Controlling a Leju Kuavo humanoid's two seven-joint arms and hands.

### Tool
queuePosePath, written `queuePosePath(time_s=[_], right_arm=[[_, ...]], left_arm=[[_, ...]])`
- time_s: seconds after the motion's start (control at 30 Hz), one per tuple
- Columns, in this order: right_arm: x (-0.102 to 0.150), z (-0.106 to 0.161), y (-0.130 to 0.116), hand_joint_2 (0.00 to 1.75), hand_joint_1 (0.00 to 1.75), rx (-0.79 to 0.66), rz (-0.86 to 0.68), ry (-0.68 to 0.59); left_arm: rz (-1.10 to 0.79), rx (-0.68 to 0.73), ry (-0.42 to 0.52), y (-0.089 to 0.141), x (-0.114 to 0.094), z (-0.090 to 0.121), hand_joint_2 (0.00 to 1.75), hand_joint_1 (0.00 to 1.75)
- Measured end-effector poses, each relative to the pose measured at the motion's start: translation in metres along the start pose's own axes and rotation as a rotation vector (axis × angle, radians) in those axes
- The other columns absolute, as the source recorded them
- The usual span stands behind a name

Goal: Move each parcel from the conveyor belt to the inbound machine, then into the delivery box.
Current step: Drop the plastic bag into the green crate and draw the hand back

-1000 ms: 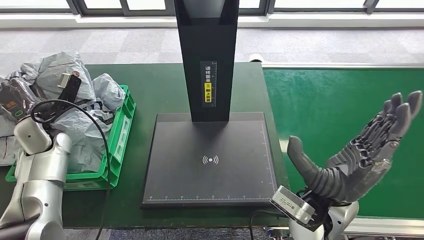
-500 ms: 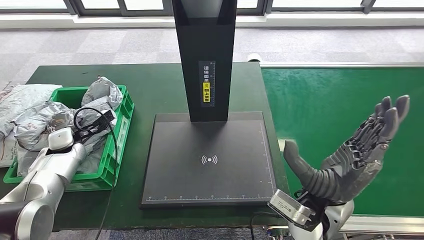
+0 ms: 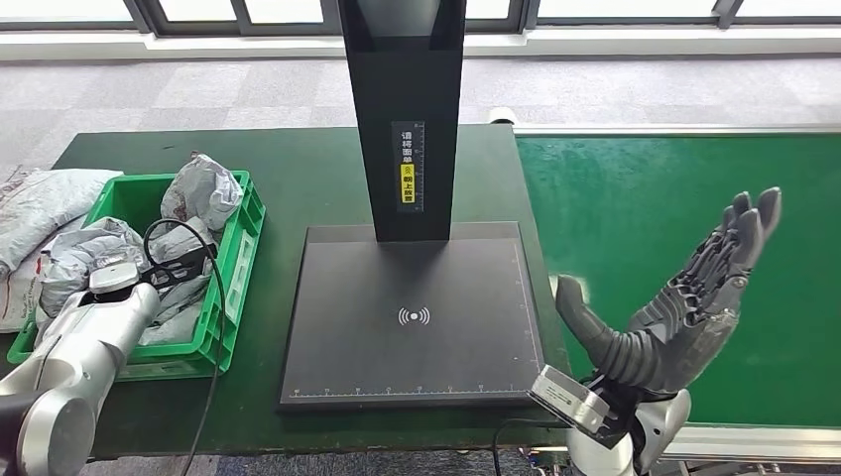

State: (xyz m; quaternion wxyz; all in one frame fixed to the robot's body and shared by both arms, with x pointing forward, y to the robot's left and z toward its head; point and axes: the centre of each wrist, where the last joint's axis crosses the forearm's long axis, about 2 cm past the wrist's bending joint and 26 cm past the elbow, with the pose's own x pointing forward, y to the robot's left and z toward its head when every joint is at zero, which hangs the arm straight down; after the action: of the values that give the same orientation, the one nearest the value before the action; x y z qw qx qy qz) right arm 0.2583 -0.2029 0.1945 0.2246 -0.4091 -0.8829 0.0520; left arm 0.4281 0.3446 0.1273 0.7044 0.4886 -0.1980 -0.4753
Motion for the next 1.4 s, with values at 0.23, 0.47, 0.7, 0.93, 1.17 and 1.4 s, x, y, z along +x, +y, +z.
queuePosePath(time_s=[0.23,0.47,0.7,0.93,1.17,1.4], right_arm=[[-0.001,0.001,0.001,1.75,0.0,0.01,0.008,0.015],[-0.003,0.002,-0.001,1.75,0.0,0.018,0.03,0.031],[-0.002,0.002,-0.006,1.75,0.0,0.023,0.057,0.039],[0.0,0.002,-0.011,1.75,0.0,0.023,0.082,0.038],[0.001,0.001,-0.013,1.75,0.0,0.018,0.085,0.036],[0.001,0.001,-0.013,1.75,0.0,0.015,0.084,0.037]], left_arm=[[0.005,0.053,0.044,-0.004,-0.002,-0.001,1.31,0.0],[0.044,0.14,0.08,-0.007,-0.003,0.0,0.0,0.0],[0.179,0.401,0.085,-0.002,-0.004,0.002,0.0,0.0],[0.303,0.589,0.064,0.014,-0.006,0.005,0.0,0.0],[0.319,0.602,0.064,0.016,-0.006,0.006,0.0,0.0],[0.352,0.608,0.04,0.015,-0.002,0.009,0.0,0.0]])
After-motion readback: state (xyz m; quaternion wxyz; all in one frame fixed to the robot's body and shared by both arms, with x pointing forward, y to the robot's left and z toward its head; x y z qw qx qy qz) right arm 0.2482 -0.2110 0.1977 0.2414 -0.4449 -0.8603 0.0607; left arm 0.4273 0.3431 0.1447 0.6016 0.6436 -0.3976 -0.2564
